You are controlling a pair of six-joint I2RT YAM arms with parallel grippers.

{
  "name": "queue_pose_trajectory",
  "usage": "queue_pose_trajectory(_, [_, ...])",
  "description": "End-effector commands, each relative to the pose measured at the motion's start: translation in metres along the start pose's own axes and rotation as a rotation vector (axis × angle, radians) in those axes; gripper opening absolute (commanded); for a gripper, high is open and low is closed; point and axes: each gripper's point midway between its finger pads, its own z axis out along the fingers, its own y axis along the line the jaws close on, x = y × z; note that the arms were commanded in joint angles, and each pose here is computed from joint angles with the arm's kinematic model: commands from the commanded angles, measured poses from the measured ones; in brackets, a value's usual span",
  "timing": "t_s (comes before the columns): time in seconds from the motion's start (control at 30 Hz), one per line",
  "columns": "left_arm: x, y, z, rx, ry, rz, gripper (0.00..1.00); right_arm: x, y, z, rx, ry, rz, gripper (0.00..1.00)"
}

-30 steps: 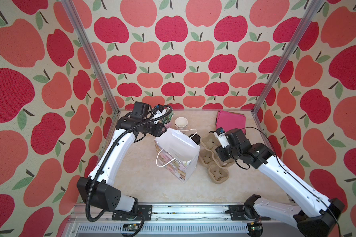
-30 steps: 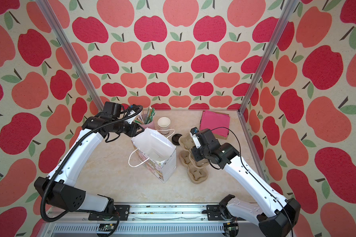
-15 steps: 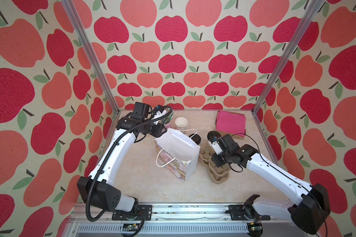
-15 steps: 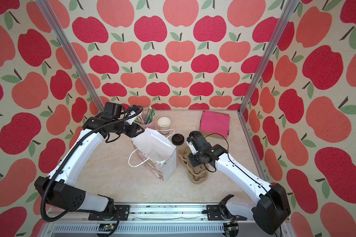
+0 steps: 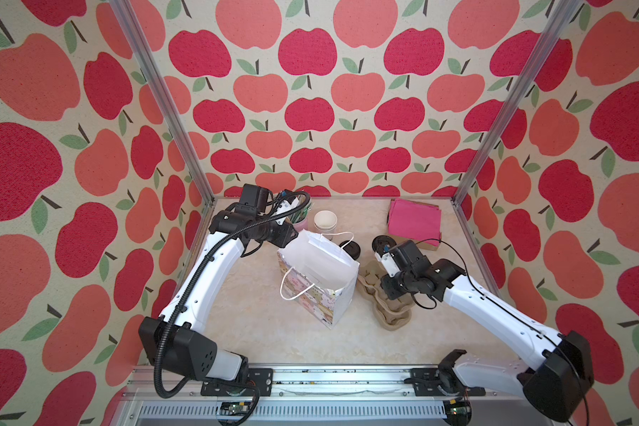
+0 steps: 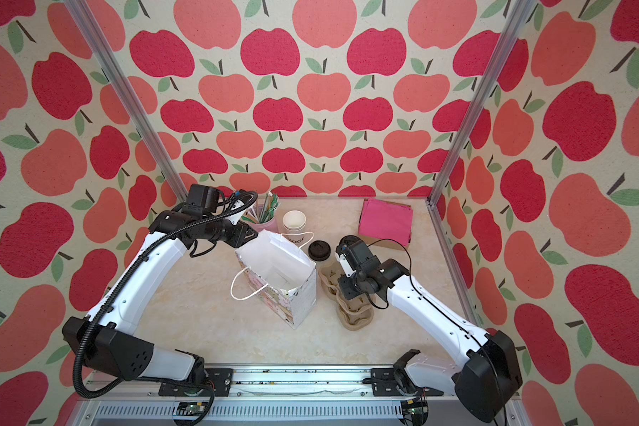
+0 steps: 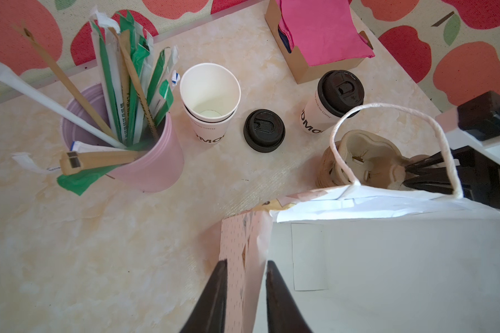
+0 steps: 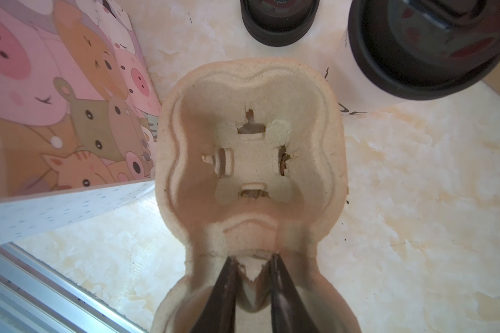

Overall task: Pack the takeout coffee
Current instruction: 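Raise the beige cup carrier higher with the right gripper, turning it upright, then carry the cup carrier over the bag opening with the right gripper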

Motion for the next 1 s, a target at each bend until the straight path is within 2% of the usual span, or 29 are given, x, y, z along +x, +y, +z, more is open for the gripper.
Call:
queue_pose_trajectory(0.0, [0.002,-0.001,-0.003,-0.009,0.003,0.003,0.22,-0.018,-0.001,-0.028,0.023,-0.078,-0.024,0.22])
queue_pose_trajectory(0.23, [0.001,-0.001,-0.003,-0.009,0.0,0.003,0.13,-0.039,-0.005,-0.065,0.05,-0.183,-0.055,0.21])
queue_pose_trajectory(0.5, [0.0,-0.002,-0.003,-0.005,-0.007,0.001,0.1,-0.071,-0.002,-0.109,0.053,-0.304,-0.105,0.21])
queue_pose_trajectory(0.97, [-0.001,-0.002,-0.002,-0.003,-0.015,-0.003,0.09,-0.12,0.041,-0.178,-0.165,-0.496,-0.119,0.19])
